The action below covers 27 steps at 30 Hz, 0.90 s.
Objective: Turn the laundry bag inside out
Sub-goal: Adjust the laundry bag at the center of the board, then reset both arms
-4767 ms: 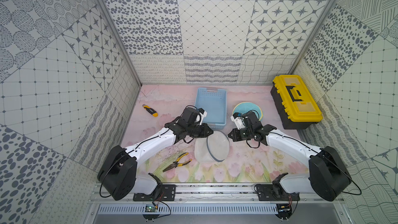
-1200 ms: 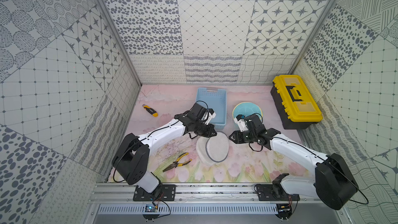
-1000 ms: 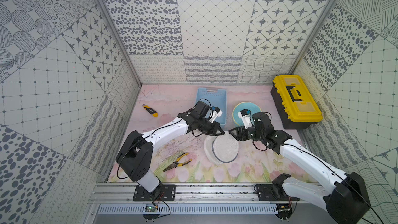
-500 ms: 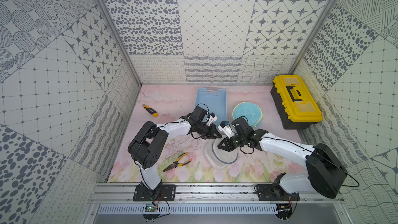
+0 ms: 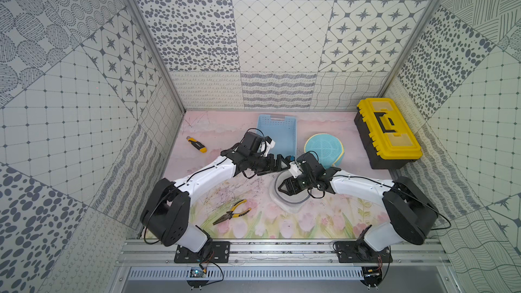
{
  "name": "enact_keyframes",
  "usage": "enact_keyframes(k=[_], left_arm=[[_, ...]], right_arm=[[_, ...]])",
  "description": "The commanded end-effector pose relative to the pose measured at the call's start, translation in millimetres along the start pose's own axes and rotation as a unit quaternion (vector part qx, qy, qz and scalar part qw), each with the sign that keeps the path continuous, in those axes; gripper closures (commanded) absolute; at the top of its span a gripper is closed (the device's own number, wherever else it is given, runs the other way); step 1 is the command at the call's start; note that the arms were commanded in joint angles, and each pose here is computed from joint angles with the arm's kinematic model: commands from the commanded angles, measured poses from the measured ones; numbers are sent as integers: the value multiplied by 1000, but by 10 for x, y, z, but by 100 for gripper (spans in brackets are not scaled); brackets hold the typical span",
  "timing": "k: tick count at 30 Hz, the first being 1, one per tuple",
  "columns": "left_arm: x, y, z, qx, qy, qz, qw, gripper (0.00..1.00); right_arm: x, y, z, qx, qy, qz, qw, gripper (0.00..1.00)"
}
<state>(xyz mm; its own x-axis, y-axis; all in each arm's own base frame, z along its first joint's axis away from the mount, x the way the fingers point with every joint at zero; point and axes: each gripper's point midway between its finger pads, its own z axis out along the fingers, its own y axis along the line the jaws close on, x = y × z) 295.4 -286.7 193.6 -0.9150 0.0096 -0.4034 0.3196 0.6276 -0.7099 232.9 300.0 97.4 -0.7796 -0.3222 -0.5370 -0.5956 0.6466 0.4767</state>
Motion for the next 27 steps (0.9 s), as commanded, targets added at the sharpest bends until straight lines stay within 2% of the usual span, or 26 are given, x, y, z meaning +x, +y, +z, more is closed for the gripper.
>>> enact_keyframes(k=[1, 2, 4, 6, 7, 9, 10, 12, 13, 15, 17, 18, 21, 25, 27], left_arm=[[-451, 63, -677, -136, -133, 104, 976, 1], [-539, 125, -799, -166, -160, 113, 966, 1], [-715, 293, -1006, -229, -212, 130, 941, 1], [-819, 549, -1159, -290, -249, 144, 913, 1], [-876, 682, -1227, -322, -270, 157, 894, 1], [-968, 897, -1290, -368, -295, 197, 859, 1], [-987, 1042, -1291, -387, -298, 206, 848, 1], [-1009, 1400, -1347, -423, -306, 177, 834, 1], [-1012, 1597, -1366, -436, -304, 155, 833, 1], [-1034, 1888, -1414, -466, -312, 147, 815, 1], [-1041, 2180, -1367, -481, -306, 155, 806, 1], [-1013, 2310, -1403, -505, -303, 146, 795, 0], [-854, 2455, -1349, -511, -280, 151, 799, 1], [-659, 2615, -1345, -498, -286, 160, 802, 1], [-625, 2660, -1320, -467, -304, 149, 817, 0]], right_arm=[[-463, 286, -412, -15, -108, -63, 992, 13], [-536, 299, -499, -8, -126, -66, 990, 8], [-687, 302, -660, 6, -155, -65, 986, 4], [-804, 188, -793, 47, -182, -58, 981, 3], [-852, 96, -854, 75, -197, -55, 976, 3], [-949, -119, -1017, 138, -229, -43, 963, 3], [-984, -218, -1103, 159, -243, -35, 956, 3], [-1067, -378, -1301, 185, -274, -8, 944, 3], [-1100, -419, -1386, 189, -286, -1, 940, 3], [-1171, -504, -1568, 205, -308, 8, 929, 3], [-1231, -555, -1730, 228, -324, 0, 918, 3], [-1236, -589, -1804, 240, -331, 1, 913, 3], [-1224, -663, -1933, 259, -341, -1, 904, 3], [-1195, -777, -1994, 273, -348, 9, 897, 3], [-1199, -837, -2008, 282, -357, 8, 891, 3]])
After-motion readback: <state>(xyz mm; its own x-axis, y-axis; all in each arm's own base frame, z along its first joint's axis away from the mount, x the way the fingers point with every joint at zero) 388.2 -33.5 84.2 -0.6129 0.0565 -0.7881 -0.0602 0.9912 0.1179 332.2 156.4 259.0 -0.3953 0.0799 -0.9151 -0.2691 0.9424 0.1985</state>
